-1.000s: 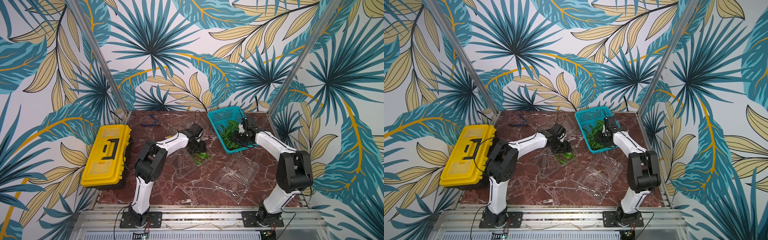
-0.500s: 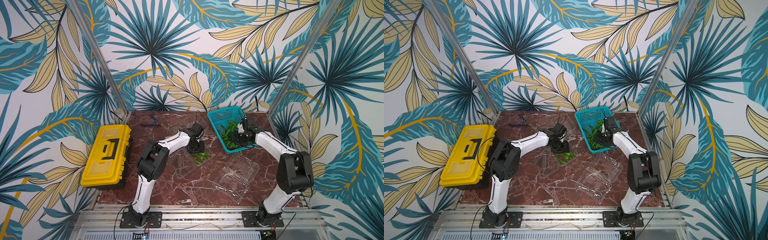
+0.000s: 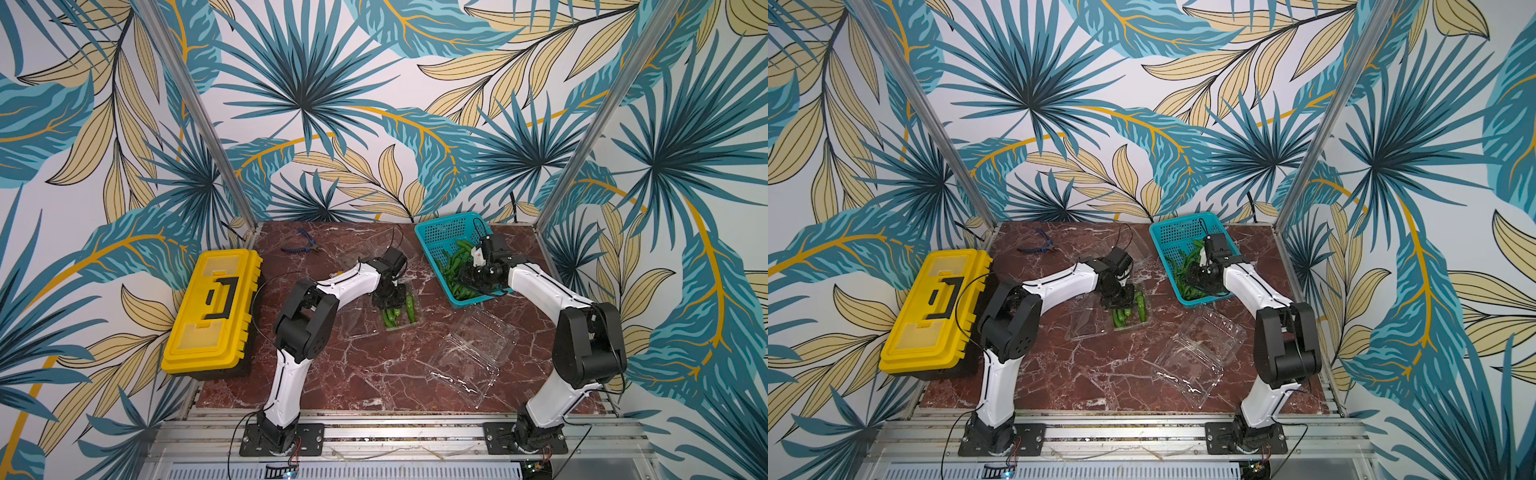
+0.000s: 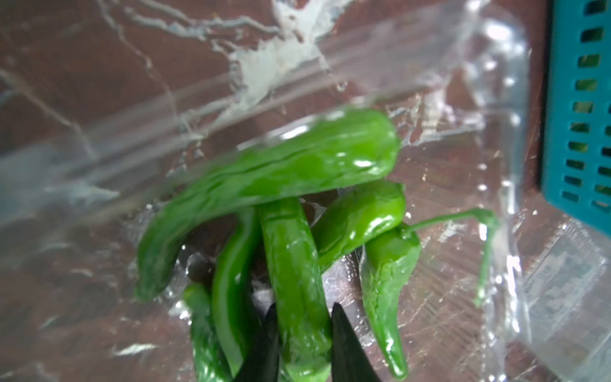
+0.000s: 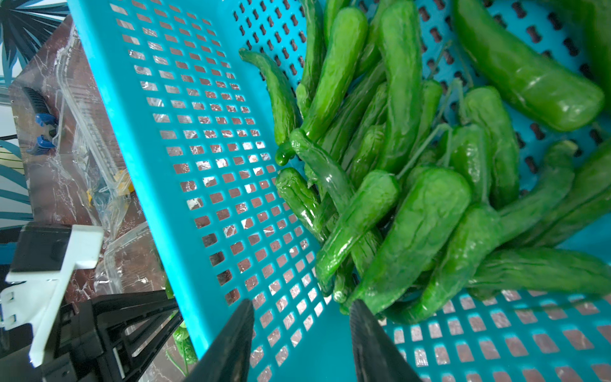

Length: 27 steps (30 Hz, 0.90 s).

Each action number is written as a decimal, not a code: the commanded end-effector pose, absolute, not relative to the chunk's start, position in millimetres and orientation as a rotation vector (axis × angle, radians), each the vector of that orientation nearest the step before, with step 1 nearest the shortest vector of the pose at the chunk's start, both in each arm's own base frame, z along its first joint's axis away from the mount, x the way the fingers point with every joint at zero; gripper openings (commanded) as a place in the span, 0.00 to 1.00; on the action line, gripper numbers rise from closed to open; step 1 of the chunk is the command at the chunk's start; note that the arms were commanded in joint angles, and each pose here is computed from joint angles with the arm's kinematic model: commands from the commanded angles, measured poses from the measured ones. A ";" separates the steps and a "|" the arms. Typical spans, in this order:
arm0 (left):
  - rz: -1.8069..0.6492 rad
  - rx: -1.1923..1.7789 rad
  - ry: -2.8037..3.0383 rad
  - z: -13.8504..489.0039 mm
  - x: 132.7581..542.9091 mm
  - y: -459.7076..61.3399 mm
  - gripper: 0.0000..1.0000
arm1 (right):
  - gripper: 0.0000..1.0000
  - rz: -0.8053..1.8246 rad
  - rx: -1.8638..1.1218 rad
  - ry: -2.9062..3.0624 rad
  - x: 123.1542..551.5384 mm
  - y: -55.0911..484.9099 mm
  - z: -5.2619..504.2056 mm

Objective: Take small green peppers out of containers
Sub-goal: Pick up the green pepper from the packing box.

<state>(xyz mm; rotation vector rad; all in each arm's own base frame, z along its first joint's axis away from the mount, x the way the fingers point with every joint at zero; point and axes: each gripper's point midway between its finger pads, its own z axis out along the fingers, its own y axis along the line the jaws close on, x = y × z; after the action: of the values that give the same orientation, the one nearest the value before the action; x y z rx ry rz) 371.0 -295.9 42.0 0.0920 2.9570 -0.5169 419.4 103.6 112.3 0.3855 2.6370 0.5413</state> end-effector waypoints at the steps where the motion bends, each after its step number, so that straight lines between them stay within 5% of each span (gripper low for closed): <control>1: -0.494 0.115 2.971 41.2 367.5 -295.3 0.19 | 0.49 0.546 0.375 2.654 414.9 107.2 109.2; 18: -0.539 0.196 2.826 103.1 363.7 -303.6 0.01 | 0.49 0.556 0.352 2.639 416.4 116.1 119.3; 27: -0.676 0.328 2.710 156.3 352.3 -325.5 0.00 | 0.49 0.531 0.371 2.621 415.5 112.8 131.7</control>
<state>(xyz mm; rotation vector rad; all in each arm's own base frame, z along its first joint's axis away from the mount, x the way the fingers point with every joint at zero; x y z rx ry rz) 359.9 -311.1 122.0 0.2178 2.7904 -0.5997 418.5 114.1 116.0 0.3581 2.6386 0.5471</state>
